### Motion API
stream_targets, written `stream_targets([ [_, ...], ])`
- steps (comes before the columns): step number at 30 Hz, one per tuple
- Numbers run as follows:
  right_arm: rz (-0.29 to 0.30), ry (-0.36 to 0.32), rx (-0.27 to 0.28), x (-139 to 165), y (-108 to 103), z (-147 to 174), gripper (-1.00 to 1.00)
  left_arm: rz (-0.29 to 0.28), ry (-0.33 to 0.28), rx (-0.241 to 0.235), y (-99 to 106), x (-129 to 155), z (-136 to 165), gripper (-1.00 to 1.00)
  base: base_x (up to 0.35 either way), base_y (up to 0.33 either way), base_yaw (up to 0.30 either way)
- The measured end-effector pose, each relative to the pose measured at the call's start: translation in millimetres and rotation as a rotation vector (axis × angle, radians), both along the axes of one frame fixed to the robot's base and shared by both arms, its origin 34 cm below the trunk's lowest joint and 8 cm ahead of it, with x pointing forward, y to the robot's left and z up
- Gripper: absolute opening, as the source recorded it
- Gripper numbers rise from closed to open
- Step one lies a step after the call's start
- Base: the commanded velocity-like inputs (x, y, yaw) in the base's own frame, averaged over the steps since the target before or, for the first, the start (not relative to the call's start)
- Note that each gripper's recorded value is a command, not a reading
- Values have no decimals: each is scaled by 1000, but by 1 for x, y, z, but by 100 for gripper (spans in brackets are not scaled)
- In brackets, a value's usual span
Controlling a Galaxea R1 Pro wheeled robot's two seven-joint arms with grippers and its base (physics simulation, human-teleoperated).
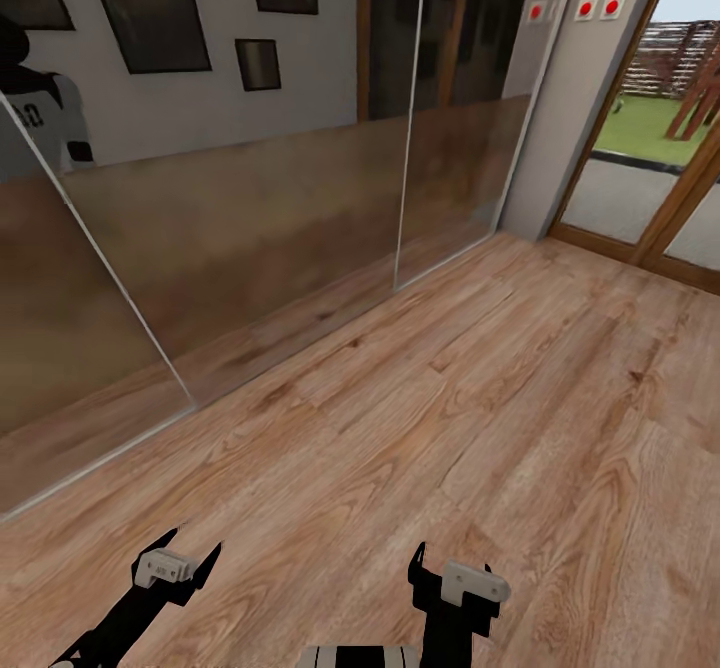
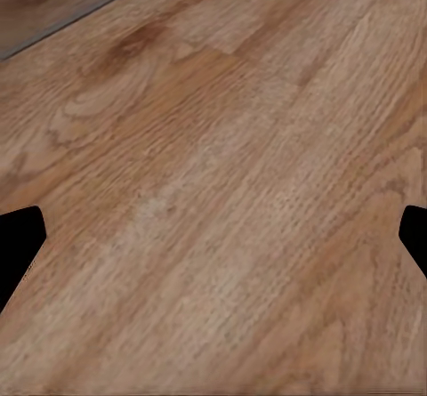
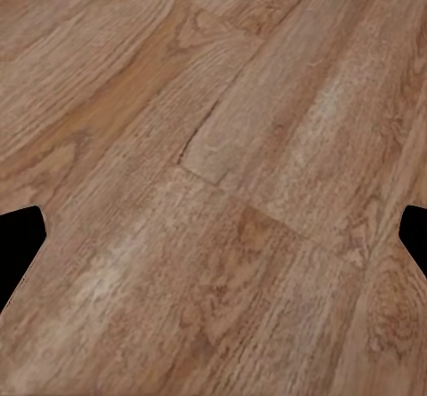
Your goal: Pick up the two gym shoes and the two sandals from the corridor floor and place them onto the hallstand (shoe rack) in the corridor, making sure they are on the rack and not on the floor. Arrange them so the two gym shoes are next to each other and the two sandals are next to each other.
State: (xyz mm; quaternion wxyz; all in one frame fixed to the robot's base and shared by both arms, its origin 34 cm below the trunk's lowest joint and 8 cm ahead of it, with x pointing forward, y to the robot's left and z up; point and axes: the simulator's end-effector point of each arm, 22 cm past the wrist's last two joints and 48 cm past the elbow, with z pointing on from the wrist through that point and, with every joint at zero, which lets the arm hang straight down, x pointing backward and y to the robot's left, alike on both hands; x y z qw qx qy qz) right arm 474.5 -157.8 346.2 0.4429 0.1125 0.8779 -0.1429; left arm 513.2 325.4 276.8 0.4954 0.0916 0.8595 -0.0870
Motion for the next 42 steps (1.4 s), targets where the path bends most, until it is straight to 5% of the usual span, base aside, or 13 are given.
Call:
stream_targets([
  [42, 0, 0, -1, 0, 0, 0, 100, 0, 1, 0, 0, 0, 0, 100, 4, 0, 40],
])
